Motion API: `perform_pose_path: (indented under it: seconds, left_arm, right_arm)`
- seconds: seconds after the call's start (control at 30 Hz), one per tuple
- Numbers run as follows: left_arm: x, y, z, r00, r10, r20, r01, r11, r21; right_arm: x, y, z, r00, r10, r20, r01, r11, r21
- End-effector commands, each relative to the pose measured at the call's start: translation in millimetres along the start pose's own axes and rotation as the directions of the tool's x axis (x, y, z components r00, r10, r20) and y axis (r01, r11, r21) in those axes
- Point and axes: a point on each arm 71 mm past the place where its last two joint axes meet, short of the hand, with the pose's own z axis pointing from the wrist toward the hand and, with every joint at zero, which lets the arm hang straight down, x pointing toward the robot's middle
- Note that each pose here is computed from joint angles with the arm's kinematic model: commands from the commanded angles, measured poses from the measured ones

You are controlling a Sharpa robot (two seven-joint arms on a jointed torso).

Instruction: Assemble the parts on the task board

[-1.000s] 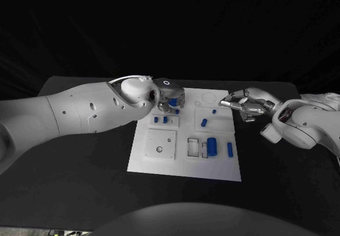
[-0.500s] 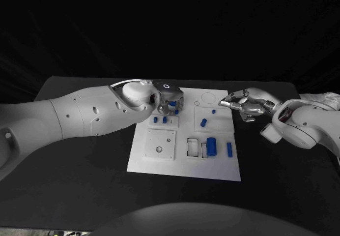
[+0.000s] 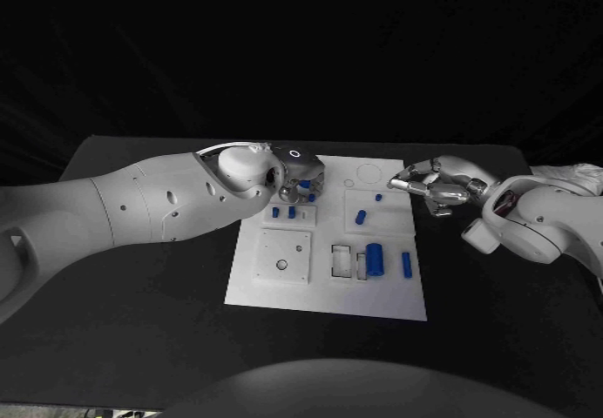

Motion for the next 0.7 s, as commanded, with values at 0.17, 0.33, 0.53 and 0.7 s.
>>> perform_pose_path:
  seconds: [0.17, 0.33, 0.53, 0.7]
  left_arm:
    - [-0.9, -2.8, 1.5, 0.999, 0.016, 0.032, -0.016, 1.000, 0.008]
    - [-0.4, -2.3, 1.6, 0.999, 0.012, 0.035, -0.012, 1.000, 0.009]
    - [0.4, -2.5, 1.8, 0.999, 0.001, 0.040, -0.001, 1.000, 0.013]
    - [1.2, -3.0, 2.0, 0.999, 0.000, 0.041, 0.000, 1.000, 0.016]
  right_arm:
    - [0.1, -2.5, -0.2, 1.000, -0.008, -0.012, 0.008, 1.000, 0.023]
    - [-0.3, -3.5, -0.3, 1.000, -0.007, -0.012, 0.007, 0.999, 0.031]
    - [0.1, -3.7, 0.0, 1.000, -0.006, -0.015, 0.007, 0.999, 0.036]
    - [0.1, -3.8, 0.1, 1.000, -0.006, -0.015, 0.007, 0.999, 0.037]
